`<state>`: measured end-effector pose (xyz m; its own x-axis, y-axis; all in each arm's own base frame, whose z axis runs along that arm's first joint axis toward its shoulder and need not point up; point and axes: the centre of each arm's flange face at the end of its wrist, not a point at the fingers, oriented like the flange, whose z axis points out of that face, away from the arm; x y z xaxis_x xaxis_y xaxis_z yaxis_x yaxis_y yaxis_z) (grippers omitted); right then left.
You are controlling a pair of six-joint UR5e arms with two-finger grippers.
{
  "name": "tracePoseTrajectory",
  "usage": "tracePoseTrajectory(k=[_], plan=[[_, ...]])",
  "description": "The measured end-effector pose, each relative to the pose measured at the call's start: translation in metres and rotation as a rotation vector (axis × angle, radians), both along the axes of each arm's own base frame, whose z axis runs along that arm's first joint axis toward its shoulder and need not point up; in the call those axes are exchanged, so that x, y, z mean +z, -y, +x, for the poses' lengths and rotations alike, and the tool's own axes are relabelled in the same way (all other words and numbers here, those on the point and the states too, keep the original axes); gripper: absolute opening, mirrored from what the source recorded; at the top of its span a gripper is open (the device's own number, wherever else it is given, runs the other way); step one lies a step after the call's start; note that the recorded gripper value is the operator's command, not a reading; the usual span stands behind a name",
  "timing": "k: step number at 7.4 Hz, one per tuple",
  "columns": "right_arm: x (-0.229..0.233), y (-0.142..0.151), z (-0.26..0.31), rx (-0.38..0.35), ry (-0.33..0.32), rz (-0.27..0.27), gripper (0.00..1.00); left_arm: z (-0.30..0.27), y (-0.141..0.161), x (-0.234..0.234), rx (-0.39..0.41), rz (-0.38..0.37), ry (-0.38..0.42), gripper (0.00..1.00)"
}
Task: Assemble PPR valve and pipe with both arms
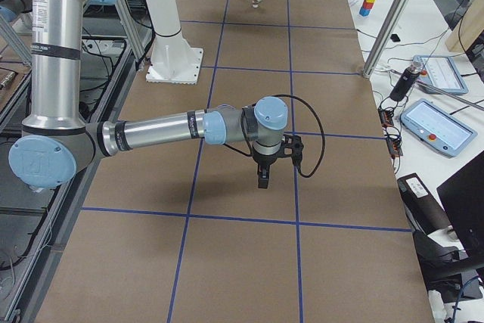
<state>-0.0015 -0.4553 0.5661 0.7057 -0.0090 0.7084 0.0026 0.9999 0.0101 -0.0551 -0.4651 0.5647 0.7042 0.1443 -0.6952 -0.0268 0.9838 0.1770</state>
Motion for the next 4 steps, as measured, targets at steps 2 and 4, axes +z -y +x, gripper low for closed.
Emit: tracePoseTrajectory(k=[2, 4], plan=[[-0.0002, 0.0, -0.0001, 0.0, 0.004, 0.019, 1.0, 0.0003, -0.0021, 0.0043, -0.002, -0.013, 0.0, 1.0], [-0.0028, 0.0016, -0.0035, -0.01, 0.012, 0.059, 1.0, 0.0008, -0.0033, 0.0081, -0.006, -0.024, -0.001, 1.0]])
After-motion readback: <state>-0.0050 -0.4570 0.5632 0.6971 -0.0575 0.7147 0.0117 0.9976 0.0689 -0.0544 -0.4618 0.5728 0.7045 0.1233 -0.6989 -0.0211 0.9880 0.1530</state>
